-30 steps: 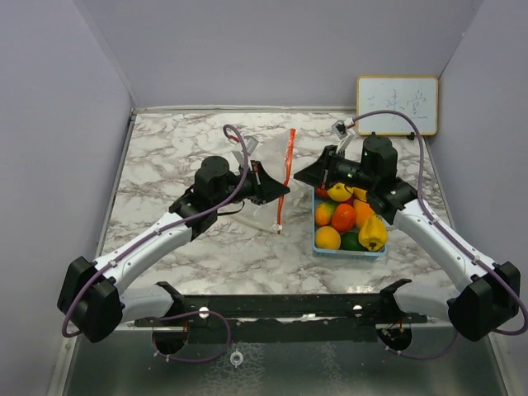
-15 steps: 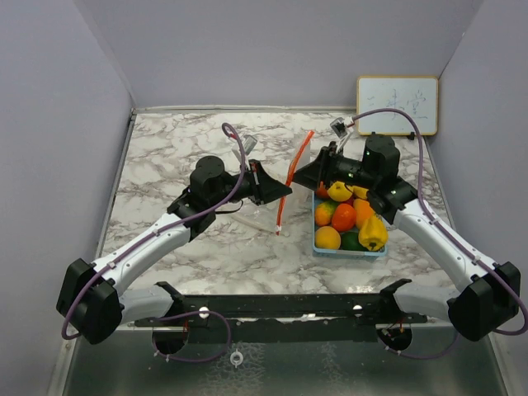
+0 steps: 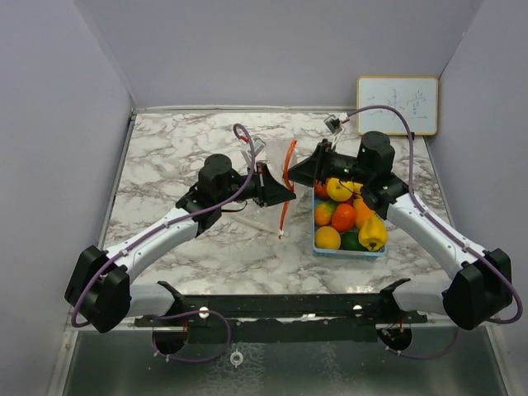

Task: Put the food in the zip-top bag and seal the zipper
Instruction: Open the zipper of the food storage bag.

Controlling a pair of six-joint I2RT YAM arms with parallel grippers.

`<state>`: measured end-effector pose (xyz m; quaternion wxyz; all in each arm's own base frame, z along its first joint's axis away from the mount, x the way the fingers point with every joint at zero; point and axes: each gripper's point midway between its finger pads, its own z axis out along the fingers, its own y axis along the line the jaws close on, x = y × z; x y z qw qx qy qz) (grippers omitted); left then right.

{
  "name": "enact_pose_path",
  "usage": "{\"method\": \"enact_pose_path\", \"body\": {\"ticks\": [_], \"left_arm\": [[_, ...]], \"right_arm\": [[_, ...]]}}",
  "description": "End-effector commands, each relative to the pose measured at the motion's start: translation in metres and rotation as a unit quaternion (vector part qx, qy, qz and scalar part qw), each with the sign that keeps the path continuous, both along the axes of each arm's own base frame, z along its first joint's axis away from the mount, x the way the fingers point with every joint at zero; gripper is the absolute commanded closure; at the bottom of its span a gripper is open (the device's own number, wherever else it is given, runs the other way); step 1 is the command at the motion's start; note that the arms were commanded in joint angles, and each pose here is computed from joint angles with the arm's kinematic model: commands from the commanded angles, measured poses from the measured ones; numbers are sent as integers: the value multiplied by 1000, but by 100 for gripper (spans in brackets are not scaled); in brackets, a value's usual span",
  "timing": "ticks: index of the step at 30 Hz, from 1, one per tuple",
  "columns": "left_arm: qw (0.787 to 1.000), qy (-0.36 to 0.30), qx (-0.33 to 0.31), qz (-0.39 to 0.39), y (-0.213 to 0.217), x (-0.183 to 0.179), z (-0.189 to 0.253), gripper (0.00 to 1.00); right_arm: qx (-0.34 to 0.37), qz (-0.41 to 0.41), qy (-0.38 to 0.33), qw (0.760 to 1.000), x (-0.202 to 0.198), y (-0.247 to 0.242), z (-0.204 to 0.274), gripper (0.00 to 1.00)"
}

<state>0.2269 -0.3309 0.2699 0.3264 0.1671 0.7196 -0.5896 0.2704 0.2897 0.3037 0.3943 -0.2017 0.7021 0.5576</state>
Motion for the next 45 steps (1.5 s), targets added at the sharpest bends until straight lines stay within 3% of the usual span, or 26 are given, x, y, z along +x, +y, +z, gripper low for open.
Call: {"method": "enact_pose_path", "body": {"ticks": [1,5,15,18,22,26,31,33,34,37,41,45], "left_arm": [[1000,-24,-9,-15,-2,-2,18,99],[1000,-29,-7,-1,0,1,19,99],[999,-40,-8,28,1,13,27,99],[998,-43,-11,33,0,15,30,99],[998,-43,-4,41,2,18,29,100],[995,-41,34,81,14,26,19,100],[982,-37,81,167,41,40,7,99],[977,-35,86,191,50,44,5,81],[976,-35,84,198,52,45,6,66],[976,-34,67,204,52,47,10,47],[983,-36,27,177,38,46,19,33],[990,-42,13,131,22,42,28,30]], "right_arm": [[0,15,-18,1000,-3,4,13,58],[-52,-12,-1,999,5,-2,-10,69],[-170,-72,38,982,13,-20,-56,67],[-189,-89,52,977,17,-25,-66,76],[-228,-147,69,960,30,-42,-76,96],[-266,-219,70,936,37,-69,-79,98],[-286,-239,65,926,33,-83,-79,98],[-287,-237,67,926,31,-84,-81,98],[-284,-232,66,928,29,-82,-81,98],[-271,-217,66,935,26,-76,-79,98],[-259,-208,60,941,29,-69,-73,98],[-250,-212,52,943,36,-65,-63,98]]}}
